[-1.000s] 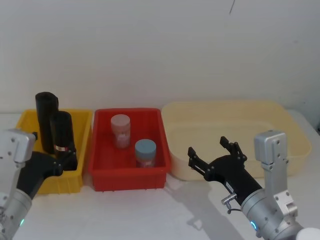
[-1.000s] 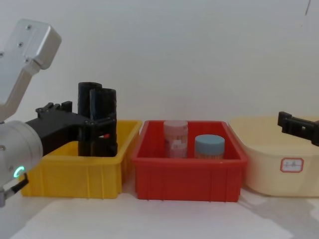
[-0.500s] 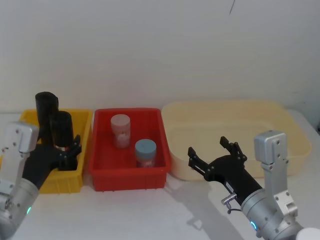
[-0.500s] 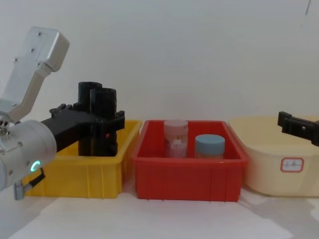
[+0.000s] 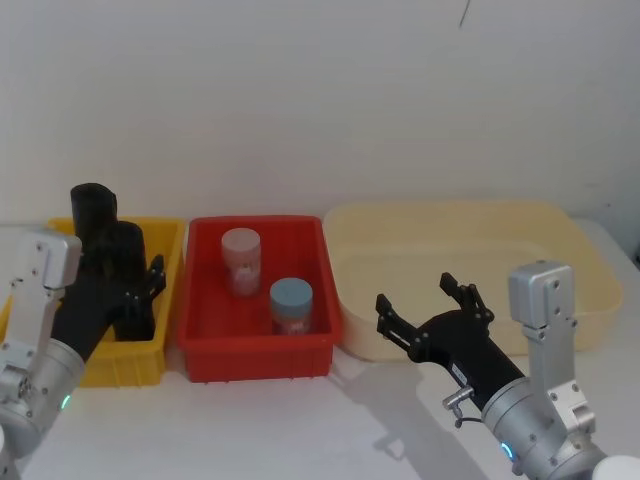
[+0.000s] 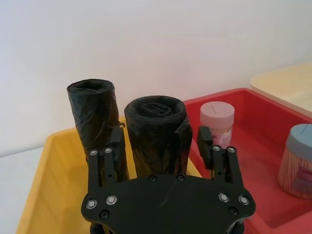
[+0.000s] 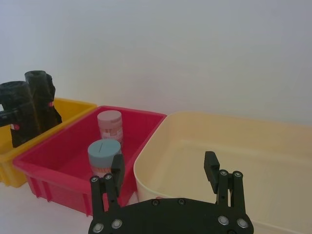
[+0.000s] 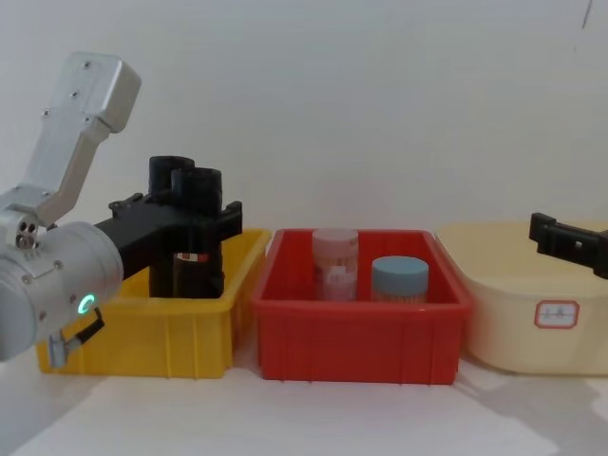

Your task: Pick up the garbage bag with the one hand and transfer it to the other hand.

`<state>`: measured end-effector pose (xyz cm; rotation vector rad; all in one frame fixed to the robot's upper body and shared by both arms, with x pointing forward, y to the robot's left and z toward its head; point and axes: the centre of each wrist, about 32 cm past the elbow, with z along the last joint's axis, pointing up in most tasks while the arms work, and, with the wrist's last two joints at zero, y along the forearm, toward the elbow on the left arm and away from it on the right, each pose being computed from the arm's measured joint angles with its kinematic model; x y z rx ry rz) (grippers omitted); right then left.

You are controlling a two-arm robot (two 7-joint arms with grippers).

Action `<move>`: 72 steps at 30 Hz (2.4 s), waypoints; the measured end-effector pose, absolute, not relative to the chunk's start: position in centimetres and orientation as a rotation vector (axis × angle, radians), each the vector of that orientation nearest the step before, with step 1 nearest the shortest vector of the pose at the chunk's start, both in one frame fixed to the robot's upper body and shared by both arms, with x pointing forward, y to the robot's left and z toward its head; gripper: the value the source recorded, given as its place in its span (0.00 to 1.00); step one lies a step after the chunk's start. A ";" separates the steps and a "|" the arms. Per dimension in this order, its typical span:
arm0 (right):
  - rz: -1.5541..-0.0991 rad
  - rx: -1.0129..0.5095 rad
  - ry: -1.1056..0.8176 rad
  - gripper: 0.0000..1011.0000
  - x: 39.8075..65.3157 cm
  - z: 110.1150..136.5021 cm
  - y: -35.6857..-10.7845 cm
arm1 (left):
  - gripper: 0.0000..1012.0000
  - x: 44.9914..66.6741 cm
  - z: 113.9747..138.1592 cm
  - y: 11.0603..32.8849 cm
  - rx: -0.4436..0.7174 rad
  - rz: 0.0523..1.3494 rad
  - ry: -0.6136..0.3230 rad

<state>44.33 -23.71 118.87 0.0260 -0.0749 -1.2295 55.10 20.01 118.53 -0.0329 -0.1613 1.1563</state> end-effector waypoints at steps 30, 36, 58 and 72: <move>-1.229 0.026 -0.075 0.99 44.3 118.9 -23.7 | 0.41 56.4 121.8 20.2 -0.121 1.144 -0.213; -1.229 0.026 -0.075 0.99 44.3 118.9 -23.7 | 0.38 56.6 124.2 20.2 -0.135 1.082 -0.262; -1.230 0.026 -0.075 0.99 44.3 118.9 -23.7 | 0.37 57.6 129.1 17.8 -0.158 0.776 -0.297; -1.229 0.026 -0.075 0.99 44.3 118.9 -23.7 | 0.37 59.7 128.4 14.3 -0.173 0.582 -0.204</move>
